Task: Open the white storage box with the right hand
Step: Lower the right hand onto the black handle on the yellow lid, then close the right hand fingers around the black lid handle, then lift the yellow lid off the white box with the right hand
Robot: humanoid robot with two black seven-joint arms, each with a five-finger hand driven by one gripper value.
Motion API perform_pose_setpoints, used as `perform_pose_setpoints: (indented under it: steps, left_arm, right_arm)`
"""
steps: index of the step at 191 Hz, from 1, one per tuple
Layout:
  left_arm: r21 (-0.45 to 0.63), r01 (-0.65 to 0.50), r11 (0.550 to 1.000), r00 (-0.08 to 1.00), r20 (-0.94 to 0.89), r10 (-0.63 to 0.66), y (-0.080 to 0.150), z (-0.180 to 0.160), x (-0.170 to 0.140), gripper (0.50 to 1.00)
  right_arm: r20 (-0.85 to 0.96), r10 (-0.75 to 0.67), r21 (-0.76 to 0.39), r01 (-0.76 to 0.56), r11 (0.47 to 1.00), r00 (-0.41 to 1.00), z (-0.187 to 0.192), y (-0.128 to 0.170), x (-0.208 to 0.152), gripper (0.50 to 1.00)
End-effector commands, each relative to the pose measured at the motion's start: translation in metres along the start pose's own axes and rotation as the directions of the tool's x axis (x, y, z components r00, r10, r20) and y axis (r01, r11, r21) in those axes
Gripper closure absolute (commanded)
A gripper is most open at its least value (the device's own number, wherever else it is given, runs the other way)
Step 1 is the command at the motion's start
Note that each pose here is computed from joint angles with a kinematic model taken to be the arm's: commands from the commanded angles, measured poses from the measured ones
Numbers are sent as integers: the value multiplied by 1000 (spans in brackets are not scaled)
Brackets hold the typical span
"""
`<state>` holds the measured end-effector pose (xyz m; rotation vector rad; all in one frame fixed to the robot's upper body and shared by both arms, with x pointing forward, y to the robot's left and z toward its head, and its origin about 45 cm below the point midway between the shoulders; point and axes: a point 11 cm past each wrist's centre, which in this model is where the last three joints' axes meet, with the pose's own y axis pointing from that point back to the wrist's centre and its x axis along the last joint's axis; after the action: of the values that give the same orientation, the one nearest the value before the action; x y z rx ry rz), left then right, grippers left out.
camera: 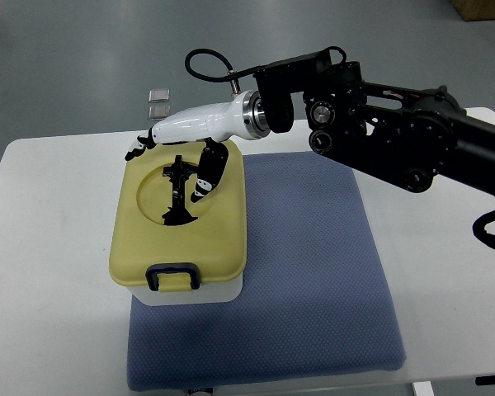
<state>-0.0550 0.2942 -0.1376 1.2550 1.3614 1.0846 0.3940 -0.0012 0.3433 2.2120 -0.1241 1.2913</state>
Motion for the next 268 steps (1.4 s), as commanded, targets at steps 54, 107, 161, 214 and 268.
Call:
perform_pose_setpoints:
  steps: [54, 107, 161, 214, 268]
  left_arm:
    - [0, 0, 1000, 1000, 0, 0, 0, 0, 0, 500]
    - [0, 0, 1000, 1000, 0, 0, 0, 0, 0, 500]
    - [0, 0, 1000, 1000, 0, 0, 0, 0, 0, 500]
    - [1, 0, 1000, 1000, 1, 0, 0, 0, 0, 500]
    - [-1, 0, 1000, 1000, 2, 0, 0, 1, 0, 500]
  right_arm:
    - [17, 50, 12, -51, 999, 999, -2, -7, -2, 579]
    - [36, 64, 8, -64, 998, 997, 2, -9, -11, 593]
    - [40, 74, 4, -74, 997, 996, 4, -9, -11, 859]
    - [41, 79, 7, -79, 997, 996, 4, -7, -10, 1000]
    - [38, 93, 18, -94, 995, 995, 0, -1, 4, 1000]
